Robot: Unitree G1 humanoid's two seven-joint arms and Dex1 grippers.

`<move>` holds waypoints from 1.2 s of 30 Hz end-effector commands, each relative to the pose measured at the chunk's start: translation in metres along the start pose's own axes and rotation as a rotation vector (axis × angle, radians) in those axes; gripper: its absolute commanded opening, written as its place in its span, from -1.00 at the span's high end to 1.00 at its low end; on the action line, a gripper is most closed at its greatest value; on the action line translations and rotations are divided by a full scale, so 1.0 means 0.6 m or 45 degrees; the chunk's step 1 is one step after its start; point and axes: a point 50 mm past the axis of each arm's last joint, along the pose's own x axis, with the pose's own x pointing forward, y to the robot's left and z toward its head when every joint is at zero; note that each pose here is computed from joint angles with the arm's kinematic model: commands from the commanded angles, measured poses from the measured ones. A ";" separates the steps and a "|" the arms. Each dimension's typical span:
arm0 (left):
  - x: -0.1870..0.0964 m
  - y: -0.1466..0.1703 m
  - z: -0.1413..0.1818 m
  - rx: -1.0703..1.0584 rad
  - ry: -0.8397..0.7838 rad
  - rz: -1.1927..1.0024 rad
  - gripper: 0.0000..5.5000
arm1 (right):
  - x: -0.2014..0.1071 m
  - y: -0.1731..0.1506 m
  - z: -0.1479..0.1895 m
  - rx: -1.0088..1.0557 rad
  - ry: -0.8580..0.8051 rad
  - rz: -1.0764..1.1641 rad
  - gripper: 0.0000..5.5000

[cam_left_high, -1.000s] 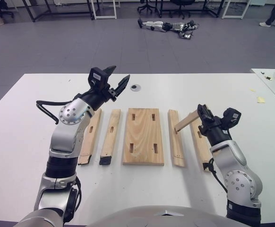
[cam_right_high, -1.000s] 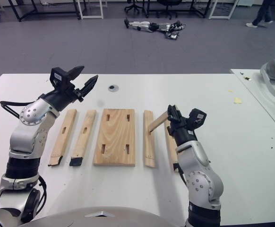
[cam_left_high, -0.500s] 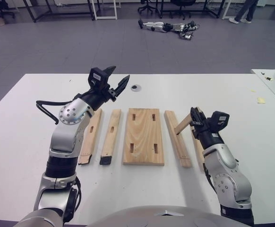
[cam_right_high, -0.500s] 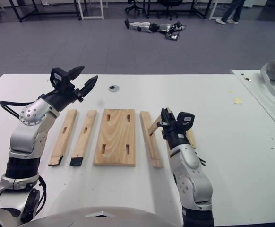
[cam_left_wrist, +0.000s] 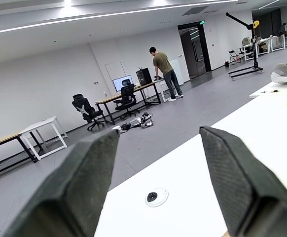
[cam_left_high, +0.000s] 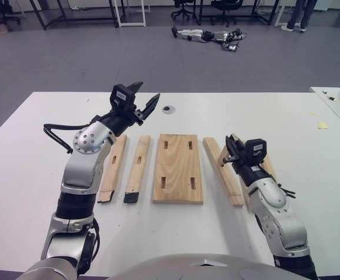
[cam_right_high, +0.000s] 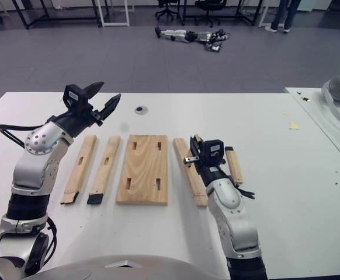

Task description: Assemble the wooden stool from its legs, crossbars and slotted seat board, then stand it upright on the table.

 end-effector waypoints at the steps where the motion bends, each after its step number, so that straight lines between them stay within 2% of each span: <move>1: 0.000 0.002 -0.003 0.025 0.012 0.008 -0.09 | 0.005 -0.002 0.032 -0.033 -0.114 0.022 0.47; 5: 0.000 0.003 -0.006 0.029 0.012 0.015 -0.09 | 0.009 0.001 0.027 -0.019 -0.033 0.067 0.23; 9: -0.013 0.013 -0.010 0.039 0.044 0.062 -0.09 | 0.005 0.002 0.027 0.023 0.136 0.087 -0.07; 15: -0.030 0.031 -0.018 -0.001 0.099 0.182 -0.09 | -0.012 0.002 0.009 -0.056 0.439 0.120 -0.38; 20: -0.028 0.029 -0.018 -0.008 0.103 0.180 -0.09 | -0.026 0.001 -0.030 -0.037 0.667 0.115 -0.38; 26: -0.024 0.026 -0.016 -0.009 0.101 0.167 -0.09 | -0.026 -0.015 -0.032 -0.125 0.695 0.028 0.00; 28: -0.022 0.025 -0.015 -0.010 0.097 0.163 -0.09 | -0.023 -0.018 -0.027 -0.135 0.669 0.014 0.18; 30: -0.020 0.023 -0.016 -0.036 0.086 0.158 -0.09 | -0.018 -0.021 -0.015 -0.137 0.607 0.013 0.25; 32: -0.012 0.013 -0.015 -0.158 0.060 0.131 -0.09 | -0.004 -0.019 0.026 -0.158 0.428 0.091 0.25; 36: 0.012 -0.051 -0.009 -0.974 -0.068 -0.085 -0.09 | 0.014 -0.010 0.114 -0.250 0.078 0.306 0.25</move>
